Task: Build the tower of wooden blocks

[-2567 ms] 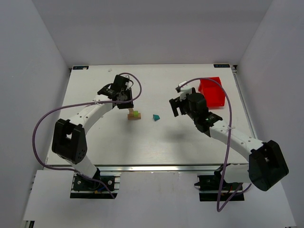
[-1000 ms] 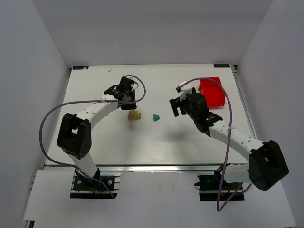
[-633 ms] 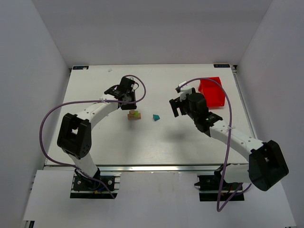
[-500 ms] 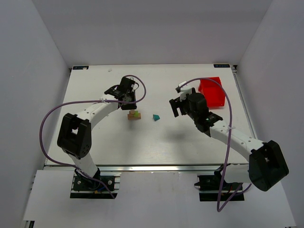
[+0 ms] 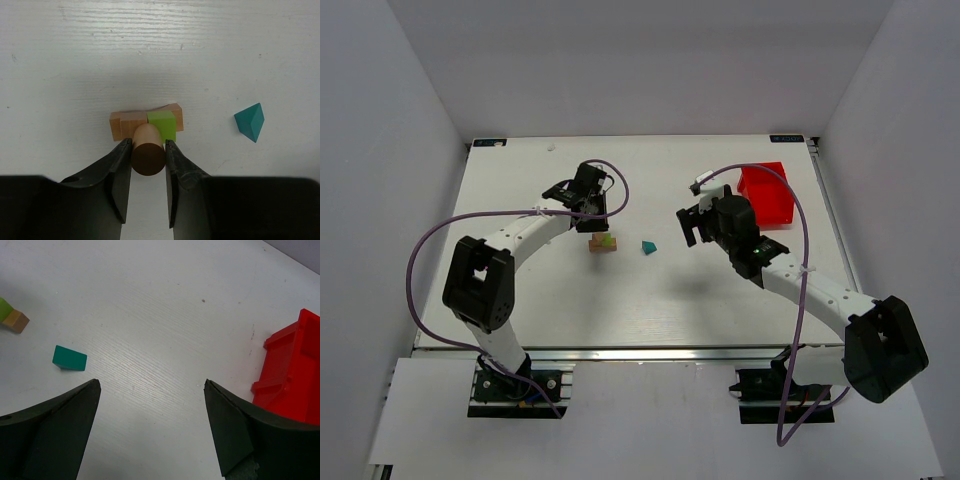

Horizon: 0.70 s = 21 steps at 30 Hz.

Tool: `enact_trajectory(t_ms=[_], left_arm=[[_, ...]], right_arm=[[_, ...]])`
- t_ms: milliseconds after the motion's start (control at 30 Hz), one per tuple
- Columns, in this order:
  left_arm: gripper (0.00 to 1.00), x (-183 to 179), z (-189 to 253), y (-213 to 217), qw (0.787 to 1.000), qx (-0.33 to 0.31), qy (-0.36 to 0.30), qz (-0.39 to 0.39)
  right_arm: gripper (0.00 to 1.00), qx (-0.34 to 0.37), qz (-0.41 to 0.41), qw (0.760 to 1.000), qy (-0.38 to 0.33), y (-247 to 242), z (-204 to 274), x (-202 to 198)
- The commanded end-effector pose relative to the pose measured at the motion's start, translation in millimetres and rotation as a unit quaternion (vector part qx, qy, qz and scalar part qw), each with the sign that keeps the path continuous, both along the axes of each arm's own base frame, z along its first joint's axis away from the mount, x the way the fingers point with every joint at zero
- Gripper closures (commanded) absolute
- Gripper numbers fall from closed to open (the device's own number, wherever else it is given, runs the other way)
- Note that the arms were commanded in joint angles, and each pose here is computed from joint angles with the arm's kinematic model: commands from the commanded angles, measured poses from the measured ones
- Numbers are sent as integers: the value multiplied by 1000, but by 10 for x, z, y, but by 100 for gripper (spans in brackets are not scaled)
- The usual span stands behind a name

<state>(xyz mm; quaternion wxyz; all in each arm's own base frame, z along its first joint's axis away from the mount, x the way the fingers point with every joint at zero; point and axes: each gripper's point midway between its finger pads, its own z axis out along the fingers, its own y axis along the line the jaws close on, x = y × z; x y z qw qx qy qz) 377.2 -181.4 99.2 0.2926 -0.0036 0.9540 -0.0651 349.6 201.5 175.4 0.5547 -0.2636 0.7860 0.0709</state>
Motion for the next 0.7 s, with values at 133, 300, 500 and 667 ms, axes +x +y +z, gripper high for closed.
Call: enact_trajectory(t_ms=[133,300,500,667], left_arm=[[100,68,125,-53,1000,-3,-19,-4],[84,65,136,-26,1000,8,-23,1],[56,46,205,-78,999,2,-33,-11],[45,49,240,-75,999,6,-39,-7]], right_arm=[[11,13,4,1000,-29,13,242,32],[11,12,8,1000,-28,26,236,27],[11,11,13,1000,-26,36,223,12],[11,12,29,999,-20,82,196,-17]])
